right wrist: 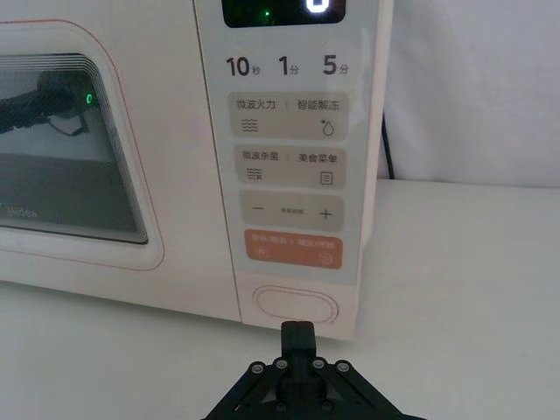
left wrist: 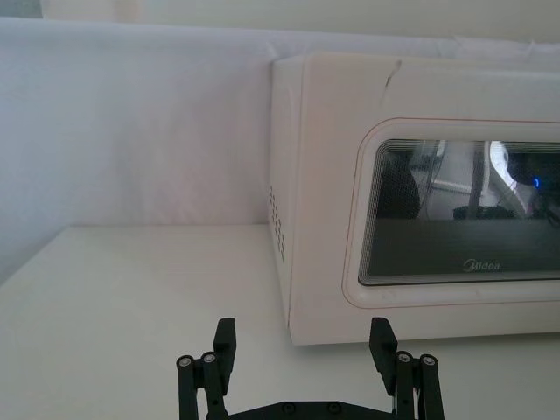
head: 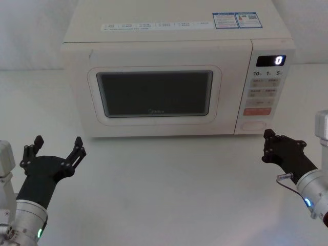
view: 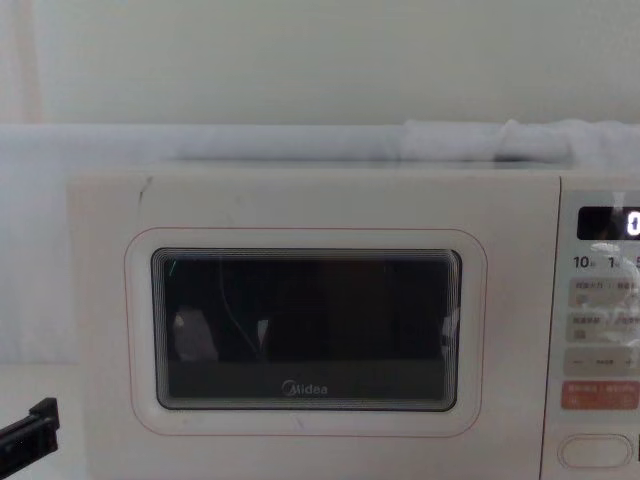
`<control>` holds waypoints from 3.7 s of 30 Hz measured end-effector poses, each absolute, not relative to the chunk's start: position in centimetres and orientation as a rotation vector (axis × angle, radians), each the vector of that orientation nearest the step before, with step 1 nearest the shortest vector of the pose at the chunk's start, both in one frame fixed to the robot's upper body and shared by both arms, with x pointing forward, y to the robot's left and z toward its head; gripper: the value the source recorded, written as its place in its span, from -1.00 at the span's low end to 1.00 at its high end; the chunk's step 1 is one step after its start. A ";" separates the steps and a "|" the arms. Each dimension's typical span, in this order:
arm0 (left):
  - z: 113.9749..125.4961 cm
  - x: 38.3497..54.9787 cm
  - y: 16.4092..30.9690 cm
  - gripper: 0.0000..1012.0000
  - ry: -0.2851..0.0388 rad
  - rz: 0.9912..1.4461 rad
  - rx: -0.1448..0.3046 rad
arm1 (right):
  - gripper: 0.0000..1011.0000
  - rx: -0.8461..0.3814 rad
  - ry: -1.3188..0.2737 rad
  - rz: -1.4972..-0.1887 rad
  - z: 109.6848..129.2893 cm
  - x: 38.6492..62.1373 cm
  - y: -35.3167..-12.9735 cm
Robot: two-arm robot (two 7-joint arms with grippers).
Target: Press the button to open the microwave door with one hand; close the microwave door with the other hand.
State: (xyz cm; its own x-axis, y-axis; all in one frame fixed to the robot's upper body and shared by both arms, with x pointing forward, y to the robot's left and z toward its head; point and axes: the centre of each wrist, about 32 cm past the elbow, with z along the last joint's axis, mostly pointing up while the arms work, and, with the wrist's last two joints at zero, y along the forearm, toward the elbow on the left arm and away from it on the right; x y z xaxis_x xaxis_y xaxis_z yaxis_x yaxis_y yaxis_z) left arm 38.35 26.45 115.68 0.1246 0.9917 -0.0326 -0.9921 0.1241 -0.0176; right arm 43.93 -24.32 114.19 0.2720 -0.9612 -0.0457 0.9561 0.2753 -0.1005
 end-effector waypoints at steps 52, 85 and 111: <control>115.7 38.4 26.5 0.98 0.014 1.446 -0.038 | -1.00 -0.061 0.179 -1.271 113.7 47.8 -24.0; 115.7 38.4 26.5 0.98 0.014 1.446 -0.038 | -1.00 -0.063 0.178 -1.276 113.0 49.0 -23.8; 115.7 38.4 26.5 0.98 0.014 1.446 -0.038 | -1.00 -0.054 0.173 -1.265 113.0 49.9 -22.8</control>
